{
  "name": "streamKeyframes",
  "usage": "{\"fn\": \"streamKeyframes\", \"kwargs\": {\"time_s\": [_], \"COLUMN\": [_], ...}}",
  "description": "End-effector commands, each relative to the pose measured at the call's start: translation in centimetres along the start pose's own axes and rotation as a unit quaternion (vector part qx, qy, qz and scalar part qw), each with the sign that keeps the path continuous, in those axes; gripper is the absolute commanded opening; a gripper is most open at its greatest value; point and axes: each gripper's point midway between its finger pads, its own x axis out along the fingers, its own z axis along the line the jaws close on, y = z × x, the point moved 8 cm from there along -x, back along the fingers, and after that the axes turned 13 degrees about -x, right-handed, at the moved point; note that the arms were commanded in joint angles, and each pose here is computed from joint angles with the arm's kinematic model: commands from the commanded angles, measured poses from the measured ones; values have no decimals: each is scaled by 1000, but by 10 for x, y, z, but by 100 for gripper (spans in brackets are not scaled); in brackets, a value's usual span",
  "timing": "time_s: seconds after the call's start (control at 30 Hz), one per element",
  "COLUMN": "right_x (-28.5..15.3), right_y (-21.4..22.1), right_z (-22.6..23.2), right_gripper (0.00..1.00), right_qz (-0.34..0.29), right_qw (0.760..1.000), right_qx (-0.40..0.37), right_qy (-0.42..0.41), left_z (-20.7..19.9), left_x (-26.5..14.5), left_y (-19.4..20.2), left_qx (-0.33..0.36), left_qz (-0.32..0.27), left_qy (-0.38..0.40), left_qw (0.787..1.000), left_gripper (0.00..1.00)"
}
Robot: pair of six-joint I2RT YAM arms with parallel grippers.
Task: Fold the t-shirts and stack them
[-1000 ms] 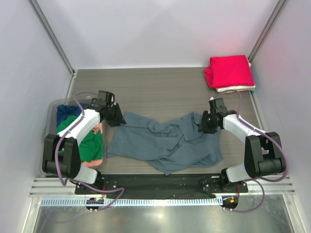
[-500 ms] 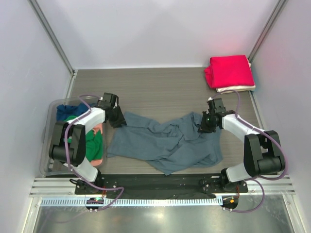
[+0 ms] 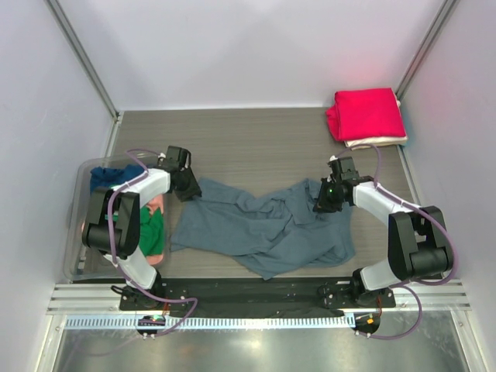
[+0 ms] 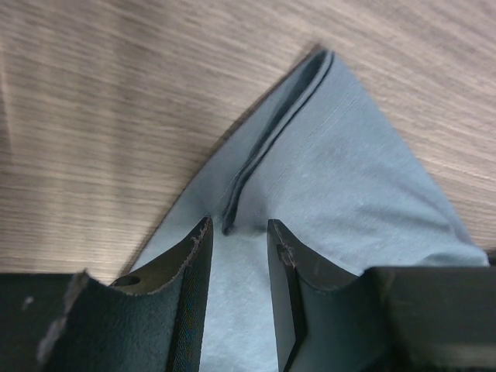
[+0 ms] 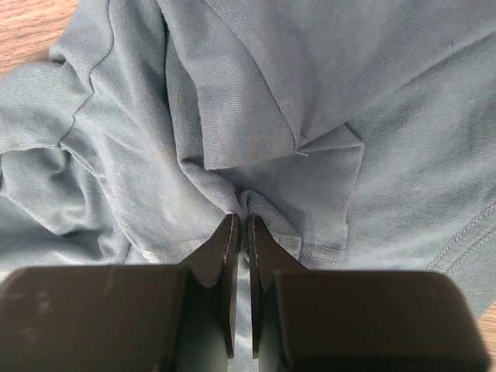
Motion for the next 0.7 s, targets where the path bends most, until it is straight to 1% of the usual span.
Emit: {"fn": "streamKeyframes", "kwargs": {"time_s": [0.0, 0.23, 0.47, 0.53, 0.67], "right_x": [0, 1, 2, 3, 4], "right_y": [-9, -9, -9, -8, -9], "right_z": [5, 6, 6, 6, 6], "right_gripper": [1, 1, 1, 1, 1], "right_qz": [-18, -17, -17, -15, -16], "right_qw": [1000, 1000, 1000, 1000, 1000], "right_qx": [-14, -14, -15, -14, -14], "right_qy": [-14, -15, -17, -17, -17], "left_z": [-16, -21, -18, -18, -23], "left_x": [-2, -4, 3, 4, 0], "left_y": [-15, -19, -16, -15, -14], "left_qx": [-3, -5, -3, -2, -1], "left_qz": [-34, -38, -27, -25, -20], "left_qy": [23, 28, 18, 19, 32], "left_qw": [999, 999, 999, 999, 999], "left_gripper": [36, 36, 35, 31, 18]}}
